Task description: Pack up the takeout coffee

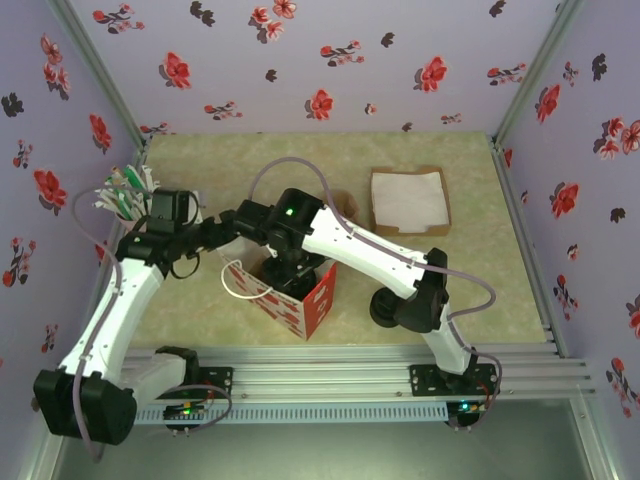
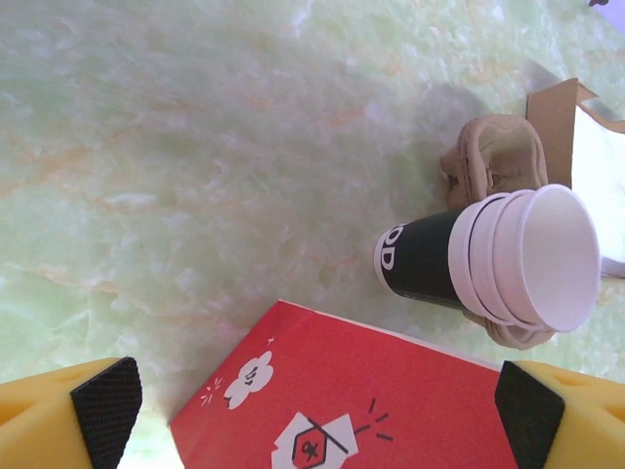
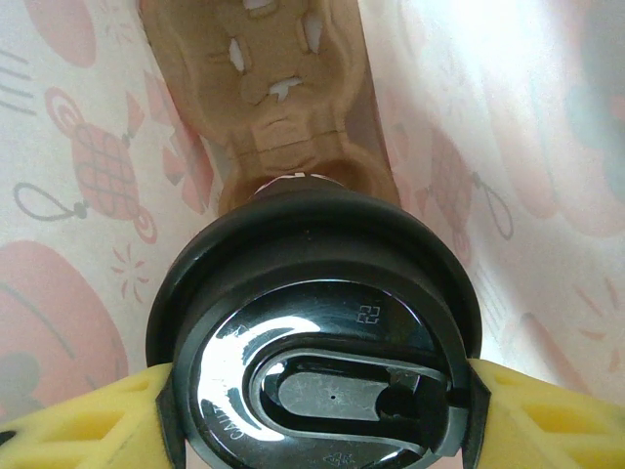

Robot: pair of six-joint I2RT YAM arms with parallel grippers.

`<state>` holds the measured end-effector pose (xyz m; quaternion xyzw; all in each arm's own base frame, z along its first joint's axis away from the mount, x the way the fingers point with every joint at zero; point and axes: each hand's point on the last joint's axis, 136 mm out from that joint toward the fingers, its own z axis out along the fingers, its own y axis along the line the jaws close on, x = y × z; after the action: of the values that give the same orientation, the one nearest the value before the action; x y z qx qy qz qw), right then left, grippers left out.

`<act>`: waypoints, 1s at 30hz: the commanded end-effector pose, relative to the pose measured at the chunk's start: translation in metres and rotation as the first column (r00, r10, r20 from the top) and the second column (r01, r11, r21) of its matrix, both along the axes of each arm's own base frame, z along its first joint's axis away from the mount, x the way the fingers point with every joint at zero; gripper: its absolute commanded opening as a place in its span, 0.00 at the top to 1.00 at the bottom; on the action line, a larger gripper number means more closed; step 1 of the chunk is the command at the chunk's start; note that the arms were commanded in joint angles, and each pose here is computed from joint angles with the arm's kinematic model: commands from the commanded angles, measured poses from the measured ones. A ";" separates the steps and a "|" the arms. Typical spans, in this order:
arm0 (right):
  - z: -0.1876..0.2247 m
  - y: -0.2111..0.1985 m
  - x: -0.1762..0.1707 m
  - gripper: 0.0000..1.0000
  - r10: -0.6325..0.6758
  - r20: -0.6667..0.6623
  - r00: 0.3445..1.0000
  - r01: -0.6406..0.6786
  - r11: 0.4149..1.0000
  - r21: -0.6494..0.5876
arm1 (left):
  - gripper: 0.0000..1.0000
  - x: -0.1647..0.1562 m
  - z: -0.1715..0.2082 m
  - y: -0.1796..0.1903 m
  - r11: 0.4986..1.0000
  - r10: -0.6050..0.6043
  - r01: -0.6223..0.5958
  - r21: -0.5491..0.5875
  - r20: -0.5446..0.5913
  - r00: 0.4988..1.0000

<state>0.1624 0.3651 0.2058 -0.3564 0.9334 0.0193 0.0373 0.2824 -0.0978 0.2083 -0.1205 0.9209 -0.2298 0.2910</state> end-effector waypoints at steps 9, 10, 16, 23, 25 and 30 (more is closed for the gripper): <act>-0.001 -0.046 -0.011 0.34 0.021 -0.045 0.999 -0.029 0.981 -0.191 | 0.22 -0.073 0.018 0.046 0.988 0.100 -0.095 0.124 -0.035 0.994; -0.001 -0.046 -0.011 0.34 0.022 -0.044 0.999 -0.030 0.981 -0.192 | 0.24 -0.079 0.021 0.047 0.987 0.096 -0.090 0.129 -0.035 0.995; 0.000 -0.047 -0.010 0.34 0.029 -0.039 0.999 -0.036 0.981 -0.192 | 0.48 -0.122 0.020 0.053 0.983 0.040 -0.018 0.182 -0.119 0.992; 0.000 -0.044 -0.008 0.34 0.031 -0.037 0.999 -0.038 0.982 -0.187 | 0.68 -0.162 0.021 0.025 0.988 -0.134 0.148 0.051 -0.207 0.969; 0.000 -0.044 -0.008 0.34 0.031 -0.038 0.999 -0.038 0.982 -0.187 | 0.69 -0.168 0.016 0.015 0.982 -0.182 0.190 0.010 -0.226 0.957; 0.001 -0.045 -0.008 0.34 0.030 -0.034 0.999 -0.036 0.982 -0.186 | 0.69 -0.161 0.003 -0.012 0.967 -0.242 0.216 -0.136 -0.223 0.944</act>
<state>0.1663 0.3634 0.2059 -0.3680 0.9286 0.0107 0.0457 0.1241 -0.0894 0.2148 -0.0615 0.9540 -0.2410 0.1675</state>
